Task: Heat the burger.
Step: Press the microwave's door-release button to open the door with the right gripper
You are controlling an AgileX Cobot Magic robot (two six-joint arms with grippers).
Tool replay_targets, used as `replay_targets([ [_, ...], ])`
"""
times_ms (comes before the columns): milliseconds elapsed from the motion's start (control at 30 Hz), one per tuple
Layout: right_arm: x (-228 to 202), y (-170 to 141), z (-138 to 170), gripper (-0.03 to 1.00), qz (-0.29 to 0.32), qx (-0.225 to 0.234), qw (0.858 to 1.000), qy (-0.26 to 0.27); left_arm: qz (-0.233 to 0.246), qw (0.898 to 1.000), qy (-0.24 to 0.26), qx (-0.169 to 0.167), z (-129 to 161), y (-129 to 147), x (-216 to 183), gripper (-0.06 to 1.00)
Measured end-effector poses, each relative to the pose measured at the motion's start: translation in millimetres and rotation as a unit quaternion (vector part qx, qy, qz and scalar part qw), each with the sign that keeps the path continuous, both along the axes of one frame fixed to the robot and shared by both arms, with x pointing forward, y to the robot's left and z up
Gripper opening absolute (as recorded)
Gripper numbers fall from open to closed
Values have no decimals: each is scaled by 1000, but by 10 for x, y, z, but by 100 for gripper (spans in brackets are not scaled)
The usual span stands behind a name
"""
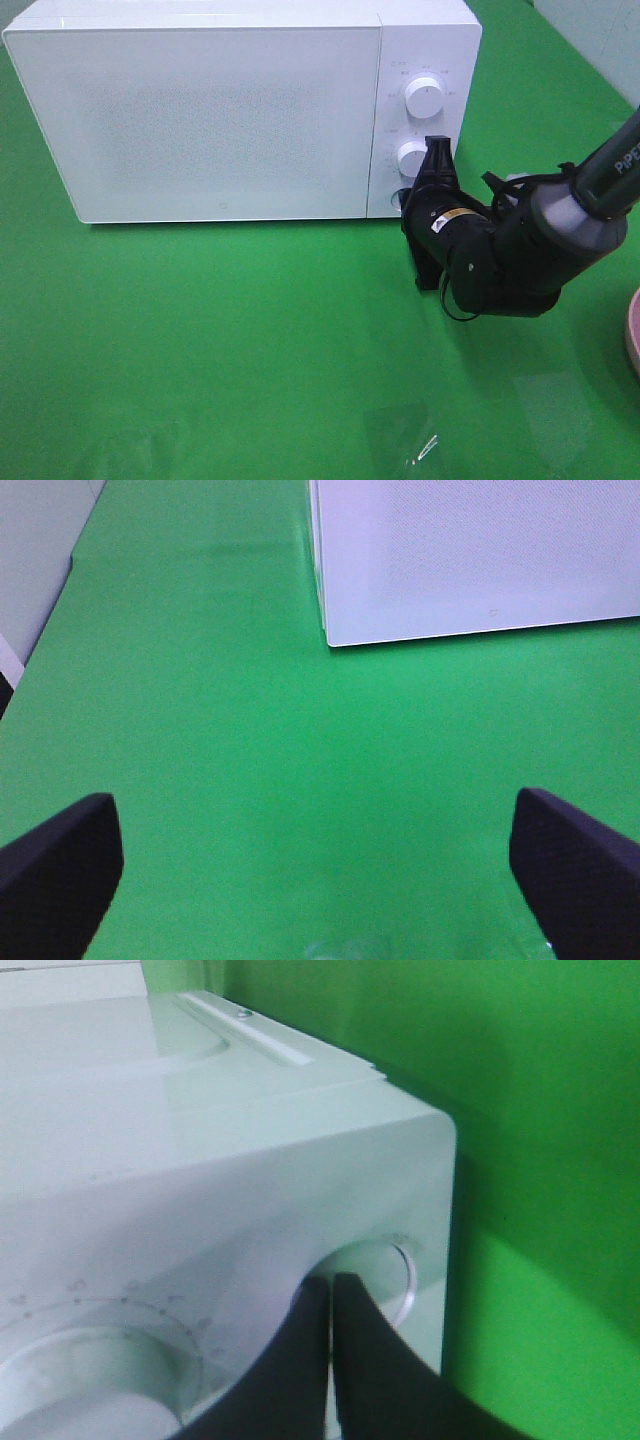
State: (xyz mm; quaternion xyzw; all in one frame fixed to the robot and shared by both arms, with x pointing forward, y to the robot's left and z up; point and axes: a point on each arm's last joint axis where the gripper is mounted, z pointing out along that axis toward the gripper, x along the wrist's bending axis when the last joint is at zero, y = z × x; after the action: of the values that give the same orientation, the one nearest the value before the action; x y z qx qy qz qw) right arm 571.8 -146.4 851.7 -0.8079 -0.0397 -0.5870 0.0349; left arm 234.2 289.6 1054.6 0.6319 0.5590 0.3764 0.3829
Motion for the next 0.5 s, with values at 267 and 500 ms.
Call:
replay_targets([
  [267,28,3,-4,2,-3,-13,1000,1,0,1000,0,0,0,0,0,97],
  [500,72,26,8,2,-4,-10,1000,6,0,1000,0,0,0,0,0,97],
])
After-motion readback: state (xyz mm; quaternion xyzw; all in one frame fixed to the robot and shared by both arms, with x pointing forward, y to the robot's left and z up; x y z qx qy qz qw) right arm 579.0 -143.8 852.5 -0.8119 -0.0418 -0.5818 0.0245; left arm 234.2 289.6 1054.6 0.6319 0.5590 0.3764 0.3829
